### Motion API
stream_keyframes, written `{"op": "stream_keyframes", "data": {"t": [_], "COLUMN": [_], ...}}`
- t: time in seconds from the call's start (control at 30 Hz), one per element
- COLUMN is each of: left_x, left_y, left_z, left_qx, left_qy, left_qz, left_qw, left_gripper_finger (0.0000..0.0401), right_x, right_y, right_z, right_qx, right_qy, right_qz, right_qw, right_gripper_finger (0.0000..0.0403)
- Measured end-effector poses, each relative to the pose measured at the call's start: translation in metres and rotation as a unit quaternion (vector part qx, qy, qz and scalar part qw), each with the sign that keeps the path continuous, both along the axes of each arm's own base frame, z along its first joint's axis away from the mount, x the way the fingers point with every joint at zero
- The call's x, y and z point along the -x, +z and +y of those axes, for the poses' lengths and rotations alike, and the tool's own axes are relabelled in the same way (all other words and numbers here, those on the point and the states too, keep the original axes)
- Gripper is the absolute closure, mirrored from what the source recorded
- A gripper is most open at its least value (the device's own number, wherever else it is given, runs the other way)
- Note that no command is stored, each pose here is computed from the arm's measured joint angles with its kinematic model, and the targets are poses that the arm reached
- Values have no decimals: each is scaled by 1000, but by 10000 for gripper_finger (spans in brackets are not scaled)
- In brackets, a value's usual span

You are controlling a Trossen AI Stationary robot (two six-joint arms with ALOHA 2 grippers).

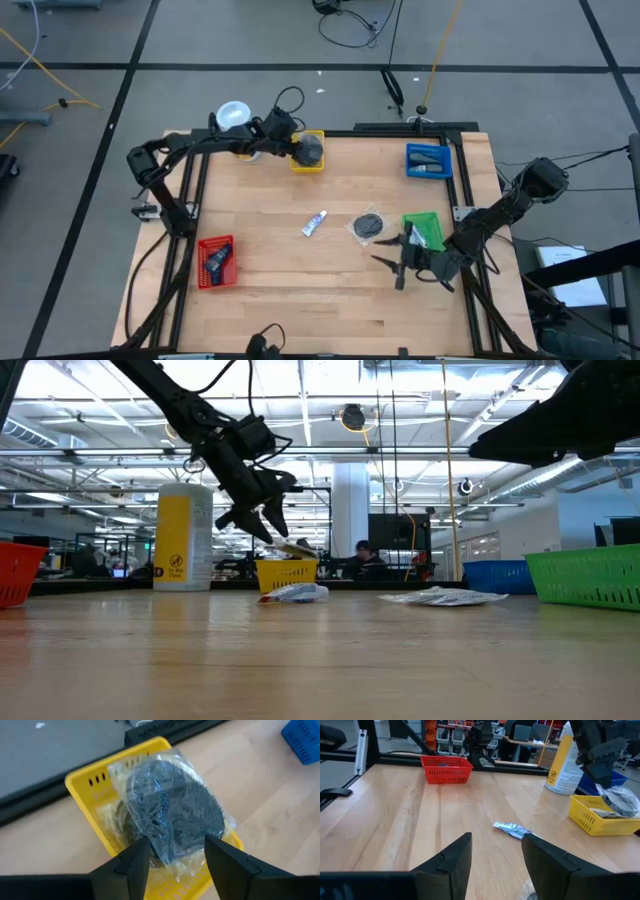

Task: Pick & Place Travel size toiletries
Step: Put the hairbrush into the yellow bin

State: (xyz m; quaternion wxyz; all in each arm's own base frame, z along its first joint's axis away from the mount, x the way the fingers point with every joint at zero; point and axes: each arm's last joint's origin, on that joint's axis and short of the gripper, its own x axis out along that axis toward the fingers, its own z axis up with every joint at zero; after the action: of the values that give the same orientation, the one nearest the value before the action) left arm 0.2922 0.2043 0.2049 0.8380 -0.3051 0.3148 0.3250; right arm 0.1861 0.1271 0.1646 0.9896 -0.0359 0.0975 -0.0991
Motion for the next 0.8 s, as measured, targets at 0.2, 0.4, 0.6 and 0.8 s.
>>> {"op": "stream_keyframes", "data": {"t": [0.2, 0.4, 0.6, 0.8], "left_x": [-2, -16, -40, -50], "left_y": [16, 18, -16, -54], "left_z": [2, -8, -3, 5], "left_qx": [6, -25, -40, -28], "left_qy": [9, -5, -19, -24], "left_qz": [30, 37, 32, 47], "left_qw": [999, 999, 999, 998], "left_gripper_finger": [246, 270, 323, 386], "right_x": [-2, -2, -2, -2], "right_y": [0, 0, 0, -1], "right_z": [-3, -3, -3, -3], "right_qx": [0, -4, -11, -11], "right_qy": [-9, -6, 4, 2], "right_qz": [0, 0, 2, 6], "right_qw": [1000, 1000, 1000, 1000], "right_gripper_finger": [238, 238, 238, 238]}}
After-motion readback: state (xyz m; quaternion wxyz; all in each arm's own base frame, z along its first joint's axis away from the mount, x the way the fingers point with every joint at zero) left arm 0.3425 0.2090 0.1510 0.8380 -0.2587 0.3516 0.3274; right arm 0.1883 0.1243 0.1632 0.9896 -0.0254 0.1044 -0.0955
